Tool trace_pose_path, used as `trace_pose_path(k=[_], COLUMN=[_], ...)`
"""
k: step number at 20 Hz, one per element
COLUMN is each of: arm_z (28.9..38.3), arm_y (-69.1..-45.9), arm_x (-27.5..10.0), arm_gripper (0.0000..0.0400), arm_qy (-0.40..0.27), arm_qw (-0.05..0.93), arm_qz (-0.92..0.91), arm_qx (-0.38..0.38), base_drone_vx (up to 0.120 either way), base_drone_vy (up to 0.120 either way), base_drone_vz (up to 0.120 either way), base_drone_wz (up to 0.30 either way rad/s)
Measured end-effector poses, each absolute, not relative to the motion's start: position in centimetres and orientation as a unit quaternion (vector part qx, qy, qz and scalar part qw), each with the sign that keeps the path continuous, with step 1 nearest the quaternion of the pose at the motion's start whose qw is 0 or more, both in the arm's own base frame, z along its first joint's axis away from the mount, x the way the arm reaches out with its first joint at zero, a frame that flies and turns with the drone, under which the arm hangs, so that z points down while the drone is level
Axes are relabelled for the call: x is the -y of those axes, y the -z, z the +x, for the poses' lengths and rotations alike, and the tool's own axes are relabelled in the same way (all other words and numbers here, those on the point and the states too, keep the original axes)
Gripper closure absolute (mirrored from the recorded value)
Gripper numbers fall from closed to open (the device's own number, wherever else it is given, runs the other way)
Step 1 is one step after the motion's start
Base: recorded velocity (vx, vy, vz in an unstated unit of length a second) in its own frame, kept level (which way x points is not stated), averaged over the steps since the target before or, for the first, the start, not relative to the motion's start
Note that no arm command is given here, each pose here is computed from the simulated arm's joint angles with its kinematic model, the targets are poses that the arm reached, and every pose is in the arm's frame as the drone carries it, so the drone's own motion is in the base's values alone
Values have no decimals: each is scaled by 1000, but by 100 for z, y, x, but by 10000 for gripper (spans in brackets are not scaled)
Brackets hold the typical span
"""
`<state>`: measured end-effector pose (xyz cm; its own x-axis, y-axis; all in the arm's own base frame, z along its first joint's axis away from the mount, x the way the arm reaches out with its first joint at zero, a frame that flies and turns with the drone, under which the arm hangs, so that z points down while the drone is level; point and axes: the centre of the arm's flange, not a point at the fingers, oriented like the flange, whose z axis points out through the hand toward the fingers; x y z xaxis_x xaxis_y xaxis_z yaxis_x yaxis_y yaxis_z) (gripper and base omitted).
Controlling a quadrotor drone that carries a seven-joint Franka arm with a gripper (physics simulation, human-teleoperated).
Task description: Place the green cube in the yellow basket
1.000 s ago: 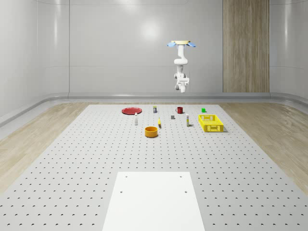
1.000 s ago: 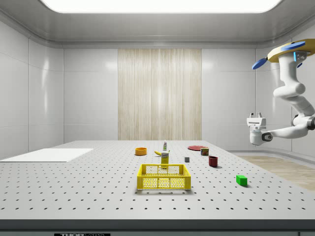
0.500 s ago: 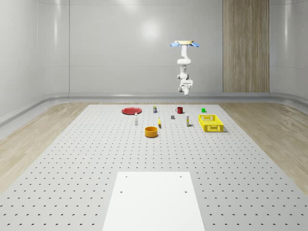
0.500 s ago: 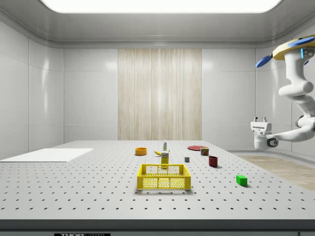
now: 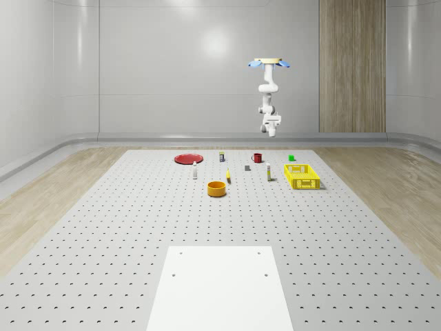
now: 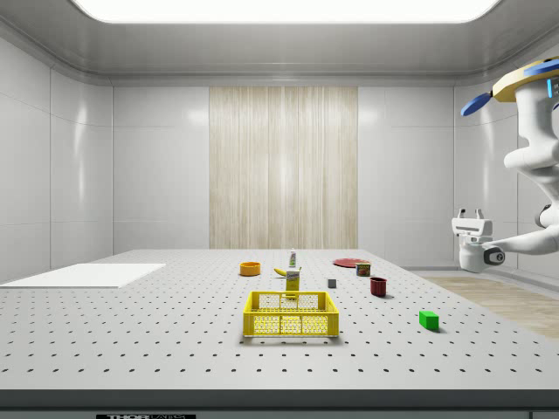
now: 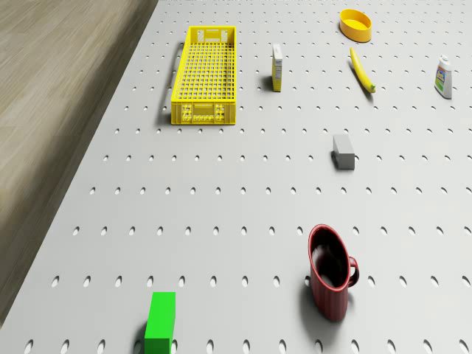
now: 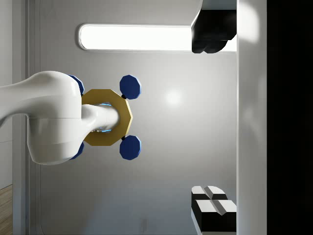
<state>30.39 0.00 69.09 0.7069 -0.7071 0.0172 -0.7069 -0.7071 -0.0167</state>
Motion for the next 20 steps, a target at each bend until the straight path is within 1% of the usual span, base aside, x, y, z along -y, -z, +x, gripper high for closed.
trace_pose_path(k=[5, 6, 20], arm_z=[3036, 3035, 3024], arm_y=[-6912, -6913, -6913], arm_x=[-1, -1, -12], arm_gripper=[0, 0, 0], arm_qy=[13, 13, 20], arm_qw=[5, 5, 2], arm_qz=[-924, -924, -924], arm_qx=[-383, -383, -383], base_drone_vx=[120, 40, 0], base_drone_vy=[120, 120, 120], base_drone_vz=[0, 0, 0], base_drone_wz=[0, 0, 0])
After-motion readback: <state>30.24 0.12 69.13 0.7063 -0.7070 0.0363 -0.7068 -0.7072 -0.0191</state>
